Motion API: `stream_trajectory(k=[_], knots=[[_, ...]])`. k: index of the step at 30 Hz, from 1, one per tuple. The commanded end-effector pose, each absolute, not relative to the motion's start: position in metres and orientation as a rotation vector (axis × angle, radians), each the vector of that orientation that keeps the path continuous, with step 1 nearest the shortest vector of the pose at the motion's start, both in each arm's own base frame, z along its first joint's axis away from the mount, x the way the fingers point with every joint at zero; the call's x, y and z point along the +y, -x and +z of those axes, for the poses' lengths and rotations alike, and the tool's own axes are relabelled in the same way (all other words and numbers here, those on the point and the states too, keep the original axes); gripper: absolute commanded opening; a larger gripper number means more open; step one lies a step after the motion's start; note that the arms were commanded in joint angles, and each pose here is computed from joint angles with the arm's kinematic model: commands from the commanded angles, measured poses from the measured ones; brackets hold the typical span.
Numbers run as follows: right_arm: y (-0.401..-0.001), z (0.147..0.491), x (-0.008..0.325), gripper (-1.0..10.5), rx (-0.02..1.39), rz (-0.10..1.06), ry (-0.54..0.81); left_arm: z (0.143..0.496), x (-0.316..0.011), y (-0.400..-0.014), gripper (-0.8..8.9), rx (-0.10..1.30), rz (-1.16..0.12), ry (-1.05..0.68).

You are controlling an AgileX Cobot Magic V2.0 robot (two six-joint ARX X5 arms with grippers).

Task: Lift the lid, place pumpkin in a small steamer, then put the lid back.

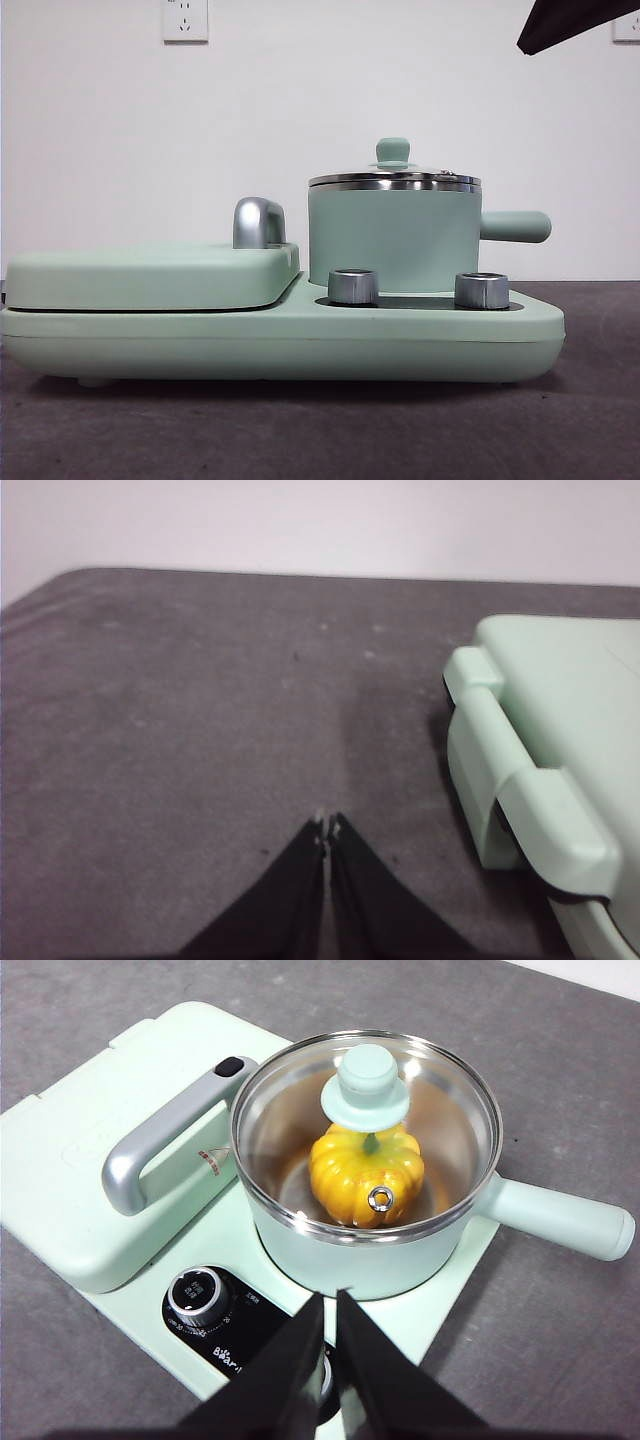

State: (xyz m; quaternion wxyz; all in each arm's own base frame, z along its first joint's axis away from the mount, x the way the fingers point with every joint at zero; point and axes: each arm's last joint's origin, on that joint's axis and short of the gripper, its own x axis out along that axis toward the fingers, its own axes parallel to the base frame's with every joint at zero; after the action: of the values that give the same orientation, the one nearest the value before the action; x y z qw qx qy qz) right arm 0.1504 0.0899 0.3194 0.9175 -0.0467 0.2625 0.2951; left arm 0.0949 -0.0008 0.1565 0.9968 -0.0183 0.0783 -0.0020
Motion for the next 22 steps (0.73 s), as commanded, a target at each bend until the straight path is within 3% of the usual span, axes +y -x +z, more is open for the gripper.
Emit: stream_trajectory(k=[1,22], knots=[[-0.1509,0.3222,0.0915,0.2,0.524,0.614,0.095,0.1495,-0.0009,-0.0956,0.09,0.177,-0.002,0.038],[-0.1528,0.3261,0.0925,0.2,0.476,0.618,0.096,0.1497,-0.0010,-0.0956,0.10,0.176,-0.006,0.018]])
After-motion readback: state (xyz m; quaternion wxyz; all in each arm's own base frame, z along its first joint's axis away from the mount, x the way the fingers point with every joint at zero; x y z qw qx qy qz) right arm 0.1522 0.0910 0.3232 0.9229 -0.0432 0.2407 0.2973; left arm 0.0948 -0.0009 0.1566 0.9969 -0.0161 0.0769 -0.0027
